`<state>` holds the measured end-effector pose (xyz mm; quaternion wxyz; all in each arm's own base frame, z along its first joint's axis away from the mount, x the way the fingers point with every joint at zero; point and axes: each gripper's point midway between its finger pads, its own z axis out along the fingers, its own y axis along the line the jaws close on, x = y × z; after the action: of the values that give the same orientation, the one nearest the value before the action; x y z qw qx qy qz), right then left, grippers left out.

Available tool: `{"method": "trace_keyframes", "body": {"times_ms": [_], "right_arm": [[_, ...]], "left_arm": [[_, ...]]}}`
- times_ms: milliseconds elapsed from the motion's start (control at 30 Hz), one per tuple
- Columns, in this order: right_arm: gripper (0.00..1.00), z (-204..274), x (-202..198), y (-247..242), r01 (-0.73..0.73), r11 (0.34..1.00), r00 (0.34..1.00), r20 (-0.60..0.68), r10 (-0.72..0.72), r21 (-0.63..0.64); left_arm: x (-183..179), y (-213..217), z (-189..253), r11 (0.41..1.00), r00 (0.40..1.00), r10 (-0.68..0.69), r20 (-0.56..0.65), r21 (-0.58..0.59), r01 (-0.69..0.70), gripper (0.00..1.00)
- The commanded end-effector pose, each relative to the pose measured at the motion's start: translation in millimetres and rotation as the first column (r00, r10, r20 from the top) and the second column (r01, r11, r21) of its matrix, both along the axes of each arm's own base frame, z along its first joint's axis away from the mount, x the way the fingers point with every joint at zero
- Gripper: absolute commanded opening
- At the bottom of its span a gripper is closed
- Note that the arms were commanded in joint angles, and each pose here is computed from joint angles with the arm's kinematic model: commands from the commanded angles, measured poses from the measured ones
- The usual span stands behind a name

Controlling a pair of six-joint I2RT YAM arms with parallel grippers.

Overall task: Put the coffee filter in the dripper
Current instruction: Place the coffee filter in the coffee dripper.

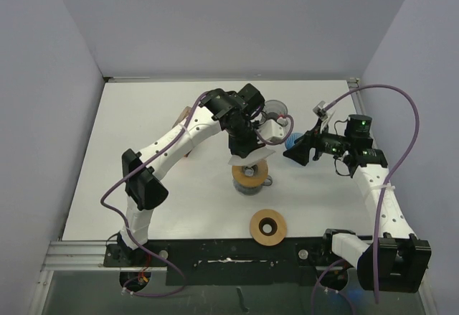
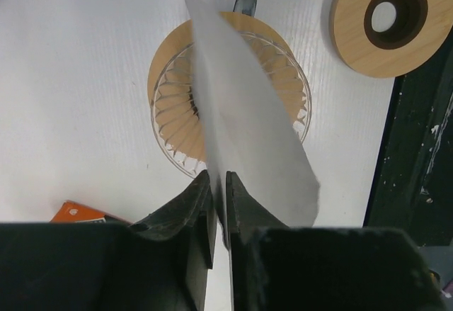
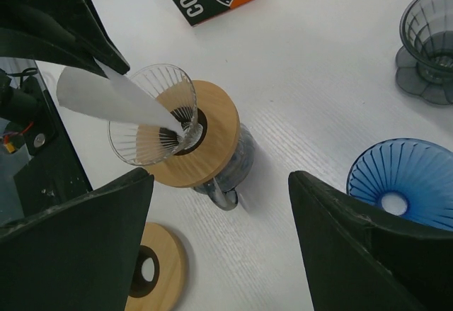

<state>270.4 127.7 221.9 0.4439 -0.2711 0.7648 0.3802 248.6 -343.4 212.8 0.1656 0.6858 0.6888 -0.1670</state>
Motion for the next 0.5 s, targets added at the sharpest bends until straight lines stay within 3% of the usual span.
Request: {"method": "trace_keyframes", "body": {"times_ms": [0, 133, 467], "right_arm": [[0.78, 15, 1, 6, -0.024, 0.998, 0.999, 0.043, 0.022, 0.057], [0.77, 17, 2, 10, -0.043, 0.997, 0.999, 0.036, 0.041, 0.069], [0.77, 20, 6, 17, -0.065, 0.996, 0.998, 0.014, 0.064, 0.067]], "left_arm": [[0, -14, 9, 0.997, 1.0, 0.008, 0.013, -0.078, -0.006, 0.14], [-1, -11, 14, 0.996, 0.999, 0.027, 0.017, -0.083, -0.026, 0.32], [0, -6, 24, 0.991, 0.995, 0.089, 0.035, -0.102, -0.085, 0.51]]}}
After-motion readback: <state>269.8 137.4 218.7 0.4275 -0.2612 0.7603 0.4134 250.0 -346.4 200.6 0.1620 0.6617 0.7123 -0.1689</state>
